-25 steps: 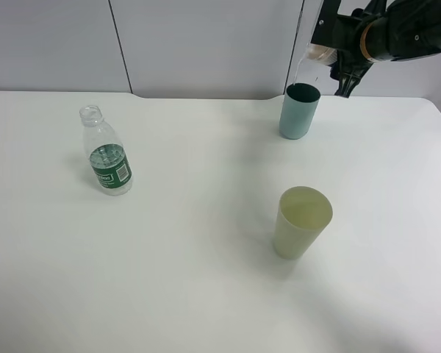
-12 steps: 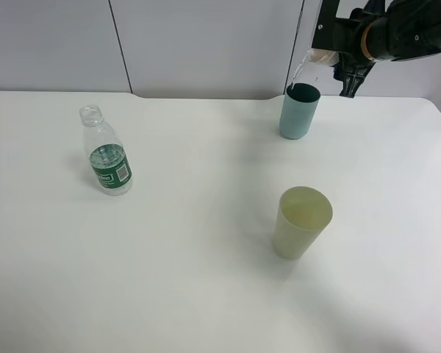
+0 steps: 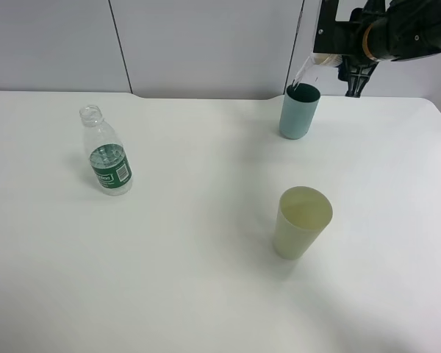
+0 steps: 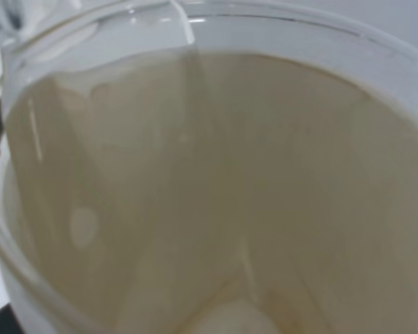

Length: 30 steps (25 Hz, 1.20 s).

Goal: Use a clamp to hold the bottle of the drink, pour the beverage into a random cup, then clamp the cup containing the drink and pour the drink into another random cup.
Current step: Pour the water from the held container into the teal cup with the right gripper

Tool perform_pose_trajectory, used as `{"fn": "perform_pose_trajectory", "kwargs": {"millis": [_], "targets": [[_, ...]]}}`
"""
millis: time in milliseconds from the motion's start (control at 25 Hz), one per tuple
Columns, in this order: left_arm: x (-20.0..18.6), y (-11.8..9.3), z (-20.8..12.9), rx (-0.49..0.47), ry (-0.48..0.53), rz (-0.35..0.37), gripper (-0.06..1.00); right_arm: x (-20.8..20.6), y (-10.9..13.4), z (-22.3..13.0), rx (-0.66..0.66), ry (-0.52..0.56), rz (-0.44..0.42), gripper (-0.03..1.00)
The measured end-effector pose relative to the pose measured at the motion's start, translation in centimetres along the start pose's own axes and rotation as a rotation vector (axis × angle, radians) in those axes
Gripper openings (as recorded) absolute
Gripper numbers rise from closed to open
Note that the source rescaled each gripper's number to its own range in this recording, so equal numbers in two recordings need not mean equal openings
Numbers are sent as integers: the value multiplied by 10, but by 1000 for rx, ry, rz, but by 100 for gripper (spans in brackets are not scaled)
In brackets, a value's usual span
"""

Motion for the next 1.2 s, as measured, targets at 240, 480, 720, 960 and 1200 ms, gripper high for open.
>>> {"fn": "perform_pose_trajectory", "kwargs": {"millis": [240, 480, 720, 960, 1200], "targets": [[0, 0, 0, 0, 0, 0, 100, 0, -1, -1, -33, 6, -7, 0], [0, 0, 0, 0, 0, 0, 100, 0, -2, -1, -63, 5, -12, 0], [0, 0, 0, 0, 0, 0, 100, 0, -2, -1, -70, 5, -14, 0], [0, 0, 0, 0, 0, 0, 100, 0, -2, -1, -71, 5, -14, 0], [0, 0, 0, 0, 0, 0, 100, 0, -2, -1, -131, 6, -14, 0]]}}
Point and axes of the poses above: a point on each arm's last joint axis where the gripper is mounted, x pointing out along that axis toward the gripper, y along the wrist's bending axis when the last joint is at zero, z = x × y, the point moved 7 cm from there along x, pointing out along that axis toward the gripper, and after that the axes turned 8 degrees about x, right-handed, at the moved point
